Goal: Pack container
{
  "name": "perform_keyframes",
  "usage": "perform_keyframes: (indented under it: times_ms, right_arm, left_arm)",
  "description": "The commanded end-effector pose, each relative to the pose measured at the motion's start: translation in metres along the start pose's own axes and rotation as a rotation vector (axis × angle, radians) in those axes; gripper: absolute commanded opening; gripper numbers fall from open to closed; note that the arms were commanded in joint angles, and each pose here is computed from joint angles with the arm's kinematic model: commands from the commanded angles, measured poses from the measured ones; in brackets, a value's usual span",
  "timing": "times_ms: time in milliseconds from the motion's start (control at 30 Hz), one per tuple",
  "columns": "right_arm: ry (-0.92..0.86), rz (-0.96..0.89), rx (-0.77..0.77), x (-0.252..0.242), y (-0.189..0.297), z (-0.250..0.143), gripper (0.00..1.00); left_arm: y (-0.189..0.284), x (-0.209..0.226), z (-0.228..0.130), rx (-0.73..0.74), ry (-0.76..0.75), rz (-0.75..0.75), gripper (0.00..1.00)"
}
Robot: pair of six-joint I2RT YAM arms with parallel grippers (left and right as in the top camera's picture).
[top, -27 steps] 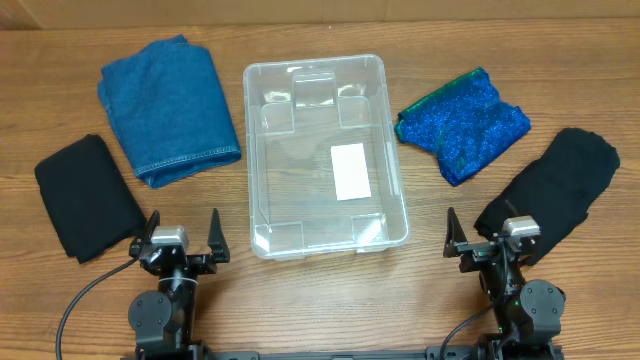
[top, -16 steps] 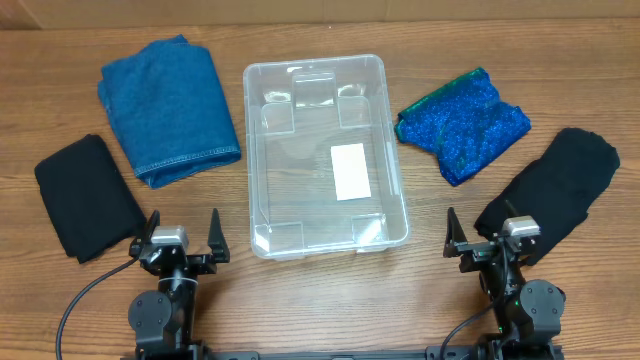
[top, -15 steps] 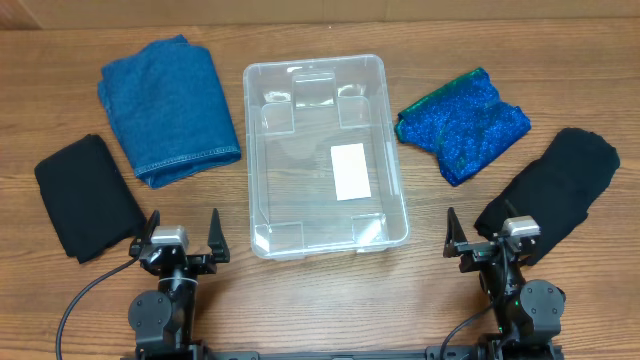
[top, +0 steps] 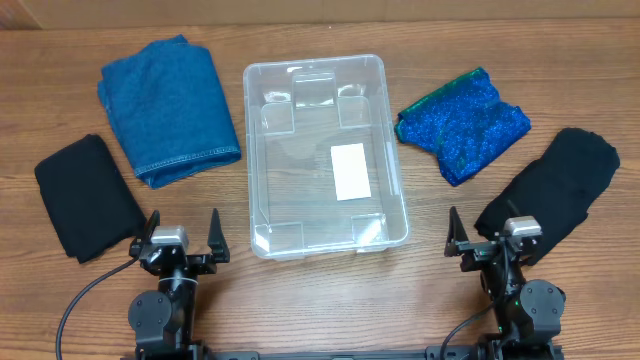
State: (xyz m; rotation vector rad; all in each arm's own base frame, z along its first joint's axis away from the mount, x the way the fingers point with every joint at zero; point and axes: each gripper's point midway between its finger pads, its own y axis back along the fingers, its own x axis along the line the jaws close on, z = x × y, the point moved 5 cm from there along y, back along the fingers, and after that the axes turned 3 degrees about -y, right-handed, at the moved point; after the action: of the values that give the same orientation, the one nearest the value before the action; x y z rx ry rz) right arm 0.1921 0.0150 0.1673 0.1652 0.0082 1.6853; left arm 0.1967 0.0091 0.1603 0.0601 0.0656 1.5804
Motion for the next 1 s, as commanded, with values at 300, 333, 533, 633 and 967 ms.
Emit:
perform_keyframes:
  times_ms: [300,333,533,633,967]
  right_arm:
    - [-0.218,-0.039,0.035,0.001,-0.004,0.049,1.0]
    - [-0.221,-0.047,0.076,0.001,-0.012,0.063,1.0]
    - [-0.268,-0.125,0.441,-0.011,-0.096,0.111,1.0]
    - [-0.39,-0.133,0.659,-0.038,-0.136,0.112,1.0]
    - [-0.64,-0.327,1.014,-0.124,-0.182,-0.023,1.0]
  left_arm:
    - [0.016,-0.01,0.04,0.05,0.099,-0.064,1.0]
    - [0.019,-0.01,0.056,0.07,0.101,-0.063,1.0]
    - [0.015,-0.009,0.109,0.332,0.122,-0.049,1.0]
    - [0.004,-0.008,0.128,0.503,0.141,-0.042,1.0]
    - [-0.011,-0.008,0.121,0.726,0.165,-0.041,1.0]
